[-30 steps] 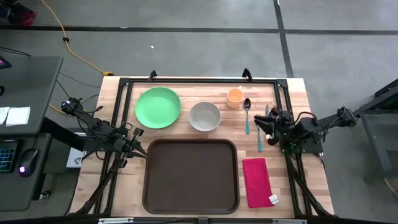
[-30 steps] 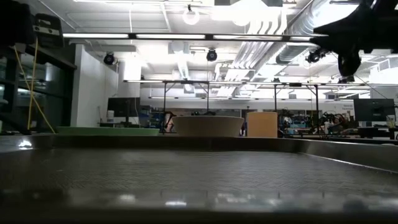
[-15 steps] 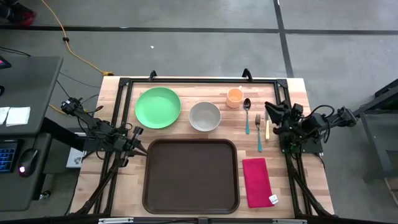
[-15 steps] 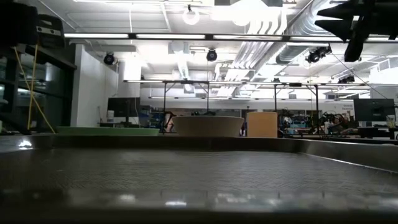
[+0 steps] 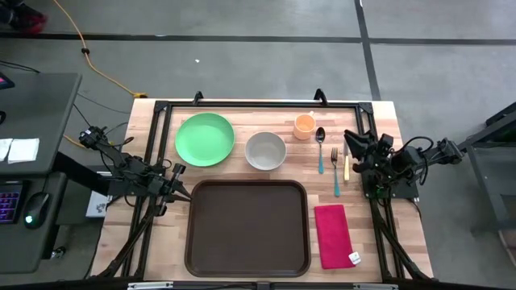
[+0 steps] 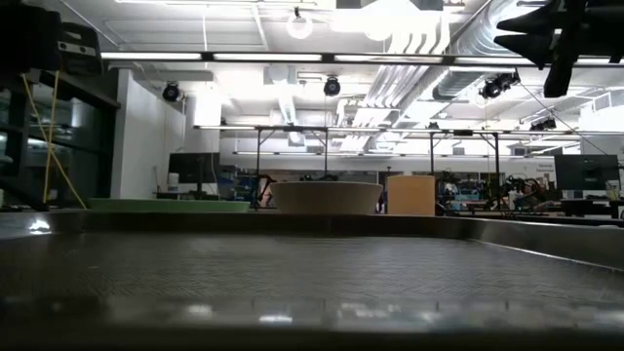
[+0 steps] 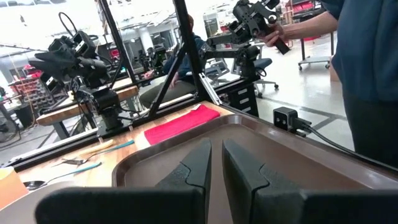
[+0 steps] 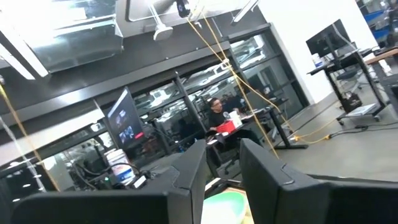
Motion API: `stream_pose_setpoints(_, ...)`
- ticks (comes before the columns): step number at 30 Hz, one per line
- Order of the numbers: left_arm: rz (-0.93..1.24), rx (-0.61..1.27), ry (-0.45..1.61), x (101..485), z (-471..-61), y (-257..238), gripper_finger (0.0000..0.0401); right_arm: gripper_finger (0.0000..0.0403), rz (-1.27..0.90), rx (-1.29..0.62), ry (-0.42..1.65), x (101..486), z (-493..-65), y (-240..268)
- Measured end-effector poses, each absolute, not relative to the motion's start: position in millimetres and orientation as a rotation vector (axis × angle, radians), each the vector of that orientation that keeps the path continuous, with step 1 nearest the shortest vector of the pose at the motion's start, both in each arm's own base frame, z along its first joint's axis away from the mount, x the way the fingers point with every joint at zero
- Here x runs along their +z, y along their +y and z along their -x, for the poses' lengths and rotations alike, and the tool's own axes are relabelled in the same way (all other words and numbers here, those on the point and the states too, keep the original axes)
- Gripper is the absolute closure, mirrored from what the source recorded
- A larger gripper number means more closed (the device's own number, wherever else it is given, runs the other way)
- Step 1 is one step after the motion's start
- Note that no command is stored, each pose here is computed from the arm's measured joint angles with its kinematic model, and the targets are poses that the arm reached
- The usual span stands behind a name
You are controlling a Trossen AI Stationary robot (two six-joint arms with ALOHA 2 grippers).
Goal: Set up tray
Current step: Put the light orange mug on the top left of the brown tray
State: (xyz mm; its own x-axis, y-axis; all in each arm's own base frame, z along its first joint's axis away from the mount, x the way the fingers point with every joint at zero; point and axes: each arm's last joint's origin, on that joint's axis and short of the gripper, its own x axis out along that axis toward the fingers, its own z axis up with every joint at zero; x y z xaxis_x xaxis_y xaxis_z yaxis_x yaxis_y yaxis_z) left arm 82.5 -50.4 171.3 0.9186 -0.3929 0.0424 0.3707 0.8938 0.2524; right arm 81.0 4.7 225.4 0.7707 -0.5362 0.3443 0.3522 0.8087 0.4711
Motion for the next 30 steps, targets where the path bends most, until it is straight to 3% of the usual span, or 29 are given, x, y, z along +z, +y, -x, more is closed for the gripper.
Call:
stream_pose_setpoints(5, -0.243, -0.397, -0.094, 171.3, -82.5, -50.4, 0.0329, 0.0324, -0.373, -0.525, -0.483, 235.8, -78.3, 3.3)
stream_pose_setpoints(16, -0.243, -0.397, -0.094, 171.3, -82.5, -50.4, 0.0329, 0.0324, -0.228, -0.609, -0.297, 303.0, -69.4, -1.0)
stream_pose_setpoints(30, -0.243, -0.397, -0.094, 171.3, -82.5, -50.4, 0.0329, 0.0324, -0.023, -0.72, -0.158, 373.7, -95.2, 6.4)
